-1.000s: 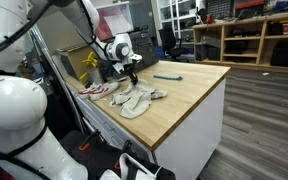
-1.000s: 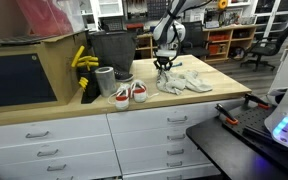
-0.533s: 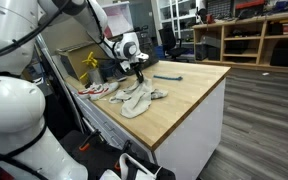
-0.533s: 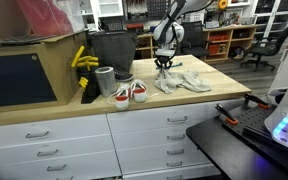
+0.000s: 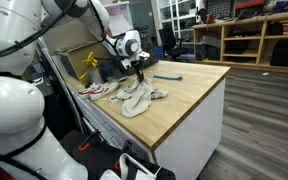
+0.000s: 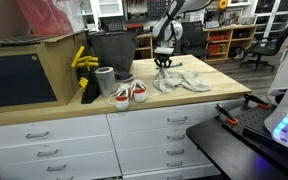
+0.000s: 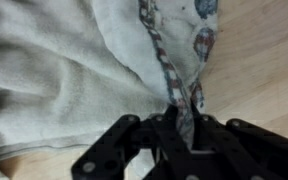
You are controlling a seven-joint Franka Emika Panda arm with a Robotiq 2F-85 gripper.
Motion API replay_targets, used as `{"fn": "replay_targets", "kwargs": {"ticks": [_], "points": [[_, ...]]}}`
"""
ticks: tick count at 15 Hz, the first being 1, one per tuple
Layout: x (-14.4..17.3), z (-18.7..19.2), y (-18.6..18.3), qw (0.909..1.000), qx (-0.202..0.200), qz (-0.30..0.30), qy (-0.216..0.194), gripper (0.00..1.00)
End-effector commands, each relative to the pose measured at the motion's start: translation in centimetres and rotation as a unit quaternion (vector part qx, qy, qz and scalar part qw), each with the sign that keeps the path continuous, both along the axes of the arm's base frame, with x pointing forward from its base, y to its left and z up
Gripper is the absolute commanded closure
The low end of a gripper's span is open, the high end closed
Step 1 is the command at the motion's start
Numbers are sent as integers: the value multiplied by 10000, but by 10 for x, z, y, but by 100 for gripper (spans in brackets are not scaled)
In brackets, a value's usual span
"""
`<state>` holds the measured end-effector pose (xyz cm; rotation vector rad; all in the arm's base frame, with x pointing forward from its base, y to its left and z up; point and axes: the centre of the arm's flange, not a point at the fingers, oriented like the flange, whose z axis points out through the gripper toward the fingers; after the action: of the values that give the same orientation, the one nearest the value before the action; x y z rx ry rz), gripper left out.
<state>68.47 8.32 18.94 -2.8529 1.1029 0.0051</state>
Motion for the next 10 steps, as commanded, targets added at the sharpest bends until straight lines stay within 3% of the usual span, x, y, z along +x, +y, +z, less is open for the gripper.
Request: {"fn": "replay_targets", "kwargs": {"ticks": [1,2,4,10], "points": [[6,17,21,9993,37,-41,369,65],[5,18,26,9992,31,-50,398,64],[0,19,33,9994,-4,-71,344,50],[-27,-1,19,9993,-350,50,102,5]]}}
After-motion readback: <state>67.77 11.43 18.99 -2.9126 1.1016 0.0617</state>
